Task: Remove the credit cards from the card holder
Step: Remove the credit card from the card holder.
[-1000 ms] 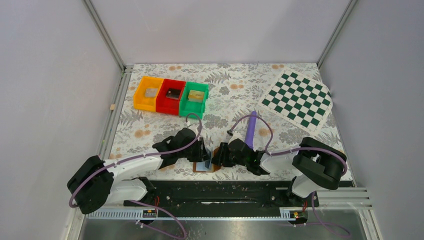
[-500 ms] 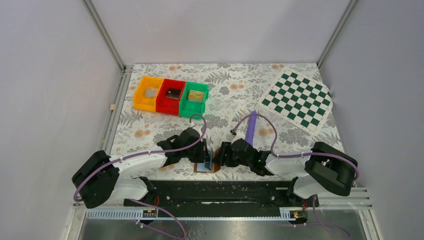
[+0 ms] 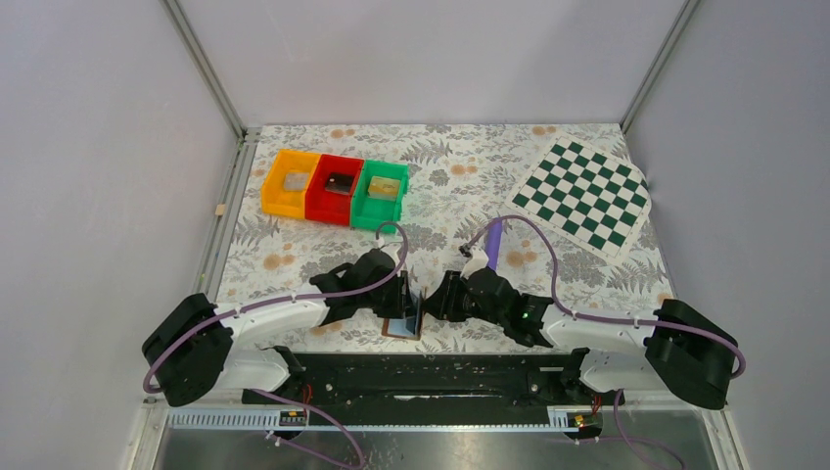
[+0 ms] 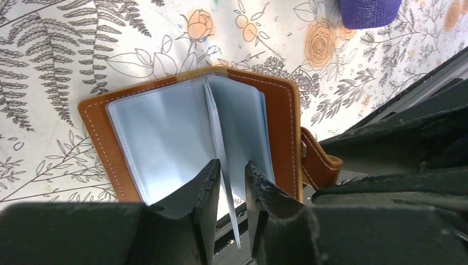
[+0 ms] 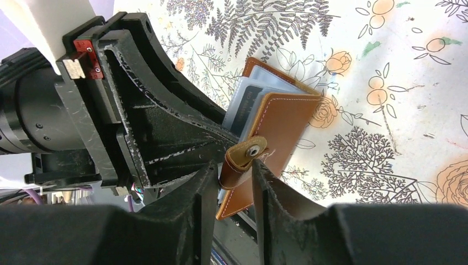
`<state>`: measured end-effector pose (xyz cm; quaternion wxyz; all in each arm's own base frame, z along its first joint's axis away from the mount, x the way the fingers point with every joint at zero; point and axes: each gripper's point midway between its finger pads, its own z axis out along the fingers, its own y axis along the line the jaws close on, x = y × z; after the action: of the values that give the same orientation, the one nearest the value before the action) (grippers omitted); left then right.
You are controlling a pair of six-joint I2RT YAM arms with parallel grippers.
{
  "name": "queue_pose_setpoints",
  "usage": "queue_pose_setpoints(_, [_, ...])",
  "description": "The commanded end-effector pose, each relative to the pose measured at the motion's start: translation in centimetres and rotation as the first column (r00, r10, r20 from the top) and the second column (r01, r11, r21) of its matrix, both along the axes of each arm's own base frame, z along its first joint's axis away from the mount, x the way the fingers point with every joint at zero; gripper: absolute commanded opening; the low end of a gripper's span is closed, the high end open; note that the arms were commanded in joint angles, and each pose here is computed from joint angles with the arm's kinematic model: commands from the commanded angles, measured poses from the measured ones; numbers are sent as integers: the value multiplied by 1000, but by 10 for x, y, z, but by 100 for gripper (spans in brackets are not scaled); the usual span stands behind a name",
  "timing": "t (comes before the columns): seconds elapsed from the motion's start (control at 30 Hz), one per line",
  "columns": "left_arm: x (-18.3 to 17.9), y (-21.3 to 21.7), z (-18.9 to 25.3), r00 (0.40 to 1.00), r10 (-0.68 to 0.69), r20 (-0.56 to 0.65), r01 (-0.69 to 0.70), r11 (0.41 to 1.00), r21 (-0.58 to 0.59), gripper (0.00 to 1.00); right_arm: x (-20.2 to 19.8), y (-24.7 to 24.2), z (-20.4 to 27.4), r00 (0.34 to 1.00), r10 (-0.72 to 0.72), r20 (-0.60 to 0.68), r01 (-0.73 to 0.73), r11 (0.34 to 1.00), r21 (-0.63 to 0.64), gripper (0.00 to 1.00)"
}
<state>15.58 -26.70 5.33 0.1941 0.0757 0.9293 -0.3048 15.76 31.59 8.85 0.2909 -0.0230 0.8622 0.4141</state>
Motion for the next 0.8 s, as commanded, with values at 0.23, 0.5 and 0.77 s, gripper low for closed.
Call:
queue_pose_setpoints(0.23, [3, -29, 19, 999, -34, 35, 36, 997, -67, 24, 0, 17, 36, 999, 35, 31, -37, 995, 89, 31])
queue_pose_setpoints(0.5, [2, -31, 18, 999, -27, 40, 29, 998, -55, 24, -1, 12, 48, 999, 31, 40, -34, 995, 90, 47])
queue_pose_setpoints(0.77, [3, -41, 27, 998, -30, 57, 36, 994, -107, 24, -5, 11, 52, 998, 48, 45, -51, 995, 80, 30])
